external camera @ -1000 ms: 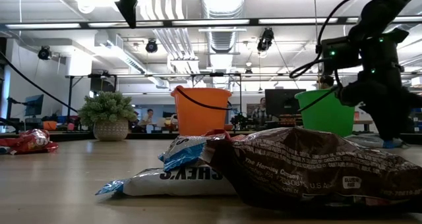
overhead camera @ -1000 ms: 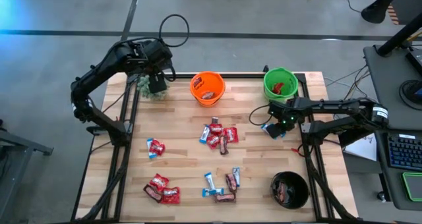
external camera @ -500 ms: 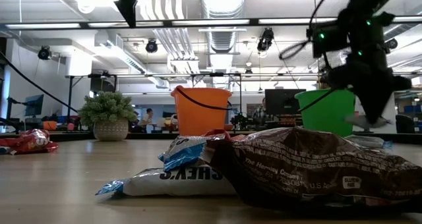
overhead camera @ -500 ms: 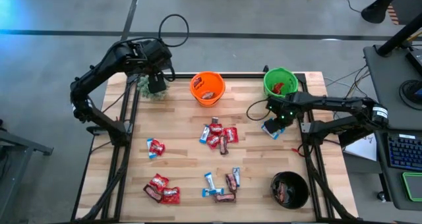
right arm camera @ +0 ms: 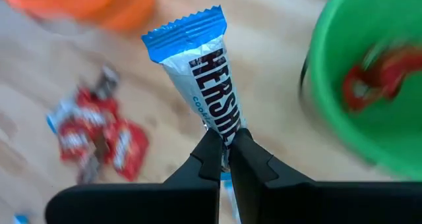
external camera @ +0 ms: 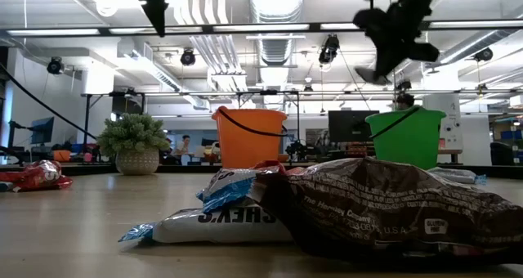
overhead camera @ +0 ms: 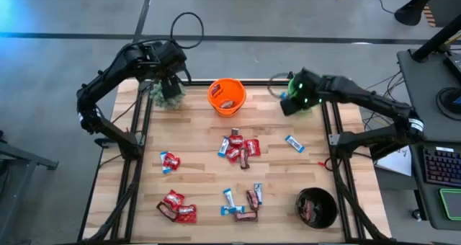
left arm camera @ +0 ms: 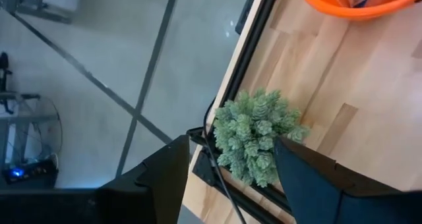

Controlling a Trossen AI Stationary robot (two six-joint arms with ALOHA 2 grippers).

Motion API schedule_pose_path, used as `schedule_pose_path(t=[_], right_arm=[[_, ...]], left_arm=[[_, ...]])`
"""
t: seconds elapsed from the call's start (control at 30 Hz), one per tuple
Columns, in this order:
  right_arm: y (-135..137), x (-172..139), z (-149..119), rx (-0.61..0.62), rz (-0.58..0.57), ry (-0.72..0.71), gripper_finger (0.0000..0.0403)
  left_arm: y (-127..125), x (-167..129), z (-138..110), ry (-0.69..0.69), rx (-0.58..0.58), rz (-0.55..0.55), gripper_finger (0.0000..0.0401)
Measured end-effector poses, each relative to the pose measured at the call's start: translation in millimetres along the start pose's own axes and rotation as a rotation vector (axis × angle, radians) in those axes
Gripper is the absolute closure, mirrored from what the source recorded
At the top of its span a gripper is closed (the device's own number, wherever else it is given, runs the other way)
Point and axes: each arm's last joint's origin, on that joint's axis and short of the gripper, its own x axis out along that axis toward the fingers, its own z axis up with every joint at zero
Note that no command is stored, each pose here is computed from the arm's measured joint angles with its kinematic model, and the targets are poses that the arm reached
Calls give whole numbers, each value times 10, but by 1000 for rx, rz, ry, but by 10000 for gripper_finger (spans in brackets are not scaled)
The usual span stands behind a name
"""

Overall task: Sort candy
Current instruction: Put the white chocolate into the orange bucket

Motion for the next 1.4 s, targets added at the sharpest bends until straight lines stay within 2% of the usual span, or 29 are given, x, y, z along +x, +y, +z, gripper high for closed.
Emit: schedule_pose_path(t=[0.3, 0.5, 0.63, 0.8, 0.97, 1.13, 1.4], right_arm=[[-198, -385, 406, 1, -18, -207, 394], [-195, -355, 545, 8, 102, -279, 394], [-135, -183, 655, -14, 147, -250, 394], [9, 76, 792, -88, 146, -177, 394], [196, 215, 990, -165, 160, -166, 394], [431, 316, 1162, -237, 210, -160, 394], [813, 526, 1274, -362, 262, -137, 394]], left_arm=[[67, 44, -20, 20, -35, 10, 250], [100, 92, -16, 38, -39, 14, 289], [103, 93, -18, 39, 8, 13, 314], [111, 71, -36, 34, 50, 15, 339], [118, 49, -55, 28, 88, 16, 359], [124, 26, -74, 22, 106, 18, 363], [135, -11, -106, 11, 105, 21, 363]])
